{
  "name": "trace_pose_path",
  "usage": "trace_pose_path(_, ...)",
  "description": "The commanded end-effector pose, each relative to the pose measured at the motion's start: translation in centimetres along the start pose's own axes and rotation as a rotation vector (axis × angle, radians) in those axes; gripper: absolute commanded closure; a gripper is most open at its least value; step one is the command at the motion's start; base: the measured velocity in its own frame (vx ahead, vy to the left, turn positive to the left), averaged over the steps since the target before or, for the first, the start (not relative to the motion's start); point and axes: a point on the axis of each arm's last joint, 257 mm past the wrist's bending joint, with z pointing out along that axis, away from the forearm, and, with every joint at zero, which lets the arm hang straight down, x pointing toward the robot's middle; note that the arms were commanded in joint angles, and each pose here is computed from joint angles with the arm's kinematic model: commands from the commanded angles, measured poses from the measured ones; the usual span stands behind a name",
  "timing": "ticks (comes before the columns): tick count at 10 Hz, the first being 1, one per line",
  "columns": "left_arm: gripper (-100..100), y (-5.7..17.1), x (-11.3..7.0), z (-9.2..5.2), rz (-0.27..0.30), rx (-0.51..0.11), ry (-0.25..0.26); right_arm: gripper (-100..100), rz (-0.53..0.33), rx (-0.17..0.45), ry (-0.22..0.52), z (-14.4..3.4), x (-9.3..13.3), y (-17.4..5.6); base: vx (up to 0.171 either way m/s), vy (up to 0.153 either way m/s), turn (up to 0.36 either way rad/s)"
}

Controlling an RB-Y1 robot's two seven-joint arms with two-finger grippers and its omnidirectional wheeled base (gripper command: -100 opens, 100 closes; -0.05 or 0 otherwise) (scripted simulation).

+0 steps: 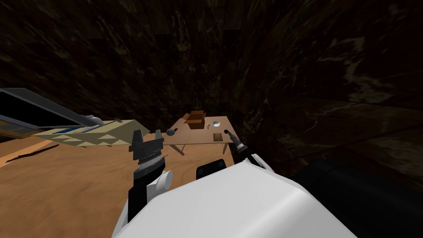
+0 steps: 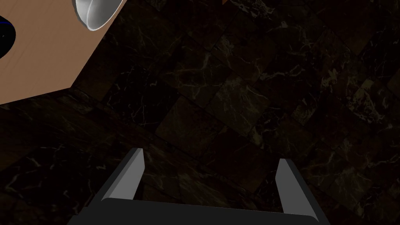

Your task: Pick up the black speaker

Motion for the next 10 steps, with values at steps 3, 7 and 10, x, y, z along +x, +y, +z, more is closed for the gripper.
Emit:
trace_pose_path(3,0,0.0,0.0,0.0,0.000,0.000,0.000,-100,-0.060,0.078,0.092,-1.6,2.1,-4.3,-0.006,0.071,0.074)
trace_pose_path(7,0,0.0,0.0,0.0,0.000,0.000,0.000,-100,-0.140,0.176,0.222,-4.7,4.9,-9.9,0.000,0.058,0.107)
trace_pose_path(10,0,0.0,0.0,0.0,0.000,0.000,0.000,-100,-0.180,0.226,0.289,-6.6,6.2,-12.7,0.010,0.038,0.083)
